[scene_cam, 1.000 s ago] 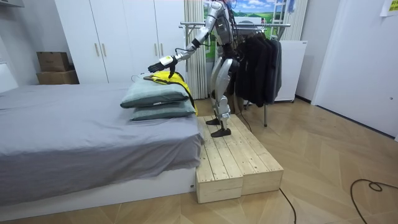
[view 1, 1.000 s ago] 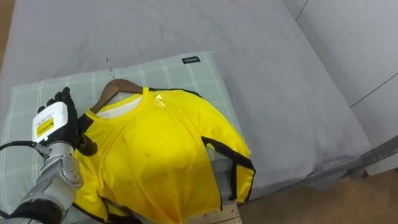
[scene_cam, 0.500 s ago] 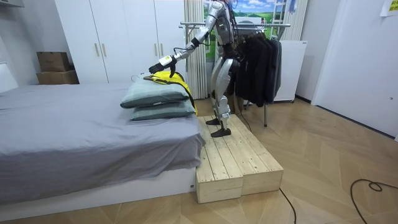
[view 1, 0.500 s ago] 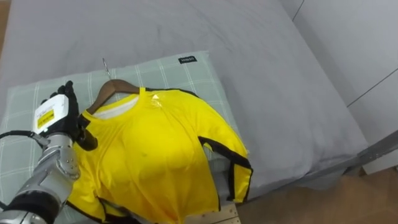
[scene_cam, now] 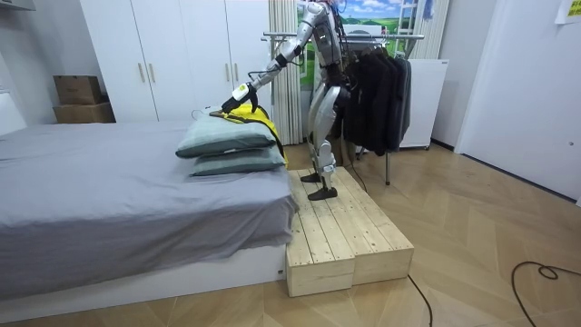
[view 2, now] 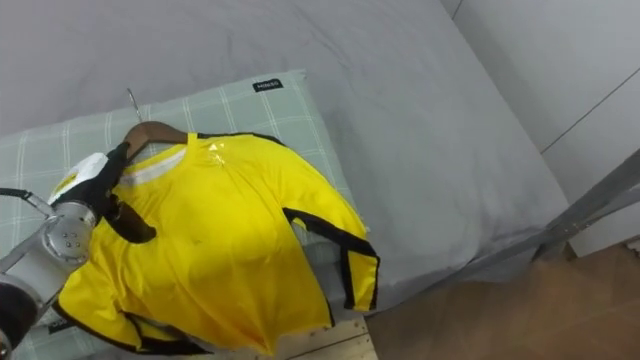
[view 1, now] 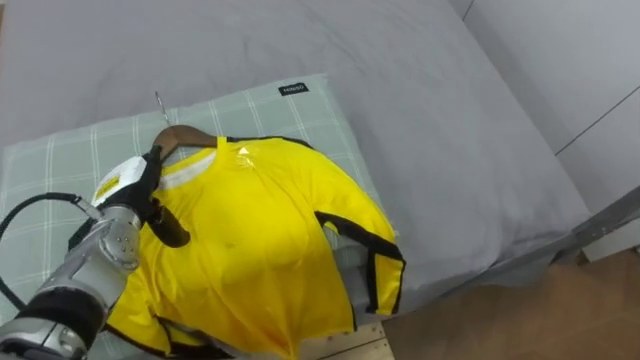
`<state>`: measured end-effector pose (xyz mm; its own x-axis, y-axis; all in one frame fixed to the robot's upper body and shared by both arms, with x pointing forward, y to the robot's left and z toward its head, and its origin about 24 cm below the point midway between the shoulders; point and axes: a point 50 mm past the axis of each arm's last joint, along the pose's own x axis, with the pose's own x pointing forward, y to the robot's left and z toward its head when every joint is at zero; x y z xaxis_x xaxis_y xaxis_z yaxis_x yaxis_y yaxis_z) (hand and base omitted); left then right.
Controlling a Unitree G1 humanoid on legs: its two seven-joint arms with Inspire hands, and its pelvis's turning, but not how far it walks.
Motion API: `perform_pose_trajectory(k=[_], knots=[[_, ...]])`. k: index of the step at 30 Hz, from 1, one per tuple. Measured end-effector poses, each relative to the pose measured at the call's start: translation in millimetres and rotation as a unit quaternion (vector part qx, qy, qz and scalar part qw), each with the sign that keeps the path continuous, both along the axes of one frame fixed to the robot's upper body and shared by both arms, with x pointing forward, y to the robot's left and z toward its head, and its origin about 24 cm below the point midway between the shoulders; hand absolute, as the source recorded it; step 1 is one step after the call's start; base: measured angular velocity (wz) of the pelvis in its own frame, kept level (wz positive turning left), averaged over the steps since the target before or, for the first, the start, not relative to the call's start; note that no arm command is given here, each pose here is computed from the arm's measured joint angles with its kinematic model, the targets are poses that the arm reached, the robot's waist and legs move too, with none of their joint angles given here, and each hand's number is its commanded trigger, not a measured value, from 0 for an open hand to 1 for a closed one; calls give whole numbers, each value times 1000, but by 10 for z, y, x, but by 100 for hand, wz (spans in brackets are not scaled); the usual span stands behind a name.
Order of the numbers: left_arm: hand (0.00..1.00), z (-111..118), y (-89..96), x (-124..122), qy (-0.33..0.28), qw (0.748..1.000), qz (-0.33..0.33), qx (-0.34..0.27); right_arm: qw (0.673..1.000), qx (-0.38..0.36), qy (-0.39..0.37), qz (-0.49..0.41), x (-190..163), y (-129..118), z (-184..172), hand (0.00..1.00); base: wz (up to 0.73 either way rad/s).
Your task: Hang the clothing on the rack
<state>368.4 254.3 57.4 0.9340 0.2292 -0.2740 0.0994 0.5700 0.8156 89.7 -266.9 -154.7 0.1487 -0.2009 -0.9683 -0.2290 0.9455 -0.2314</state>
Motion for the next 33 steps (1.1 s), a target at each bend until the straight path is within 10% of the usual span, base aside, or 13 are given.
perform_pose_trajectory(k=[33], knots=[[0,146,456,-104,-33,990,67,116,1000,0,15,-25,-211,-35,-28,0,-4]])
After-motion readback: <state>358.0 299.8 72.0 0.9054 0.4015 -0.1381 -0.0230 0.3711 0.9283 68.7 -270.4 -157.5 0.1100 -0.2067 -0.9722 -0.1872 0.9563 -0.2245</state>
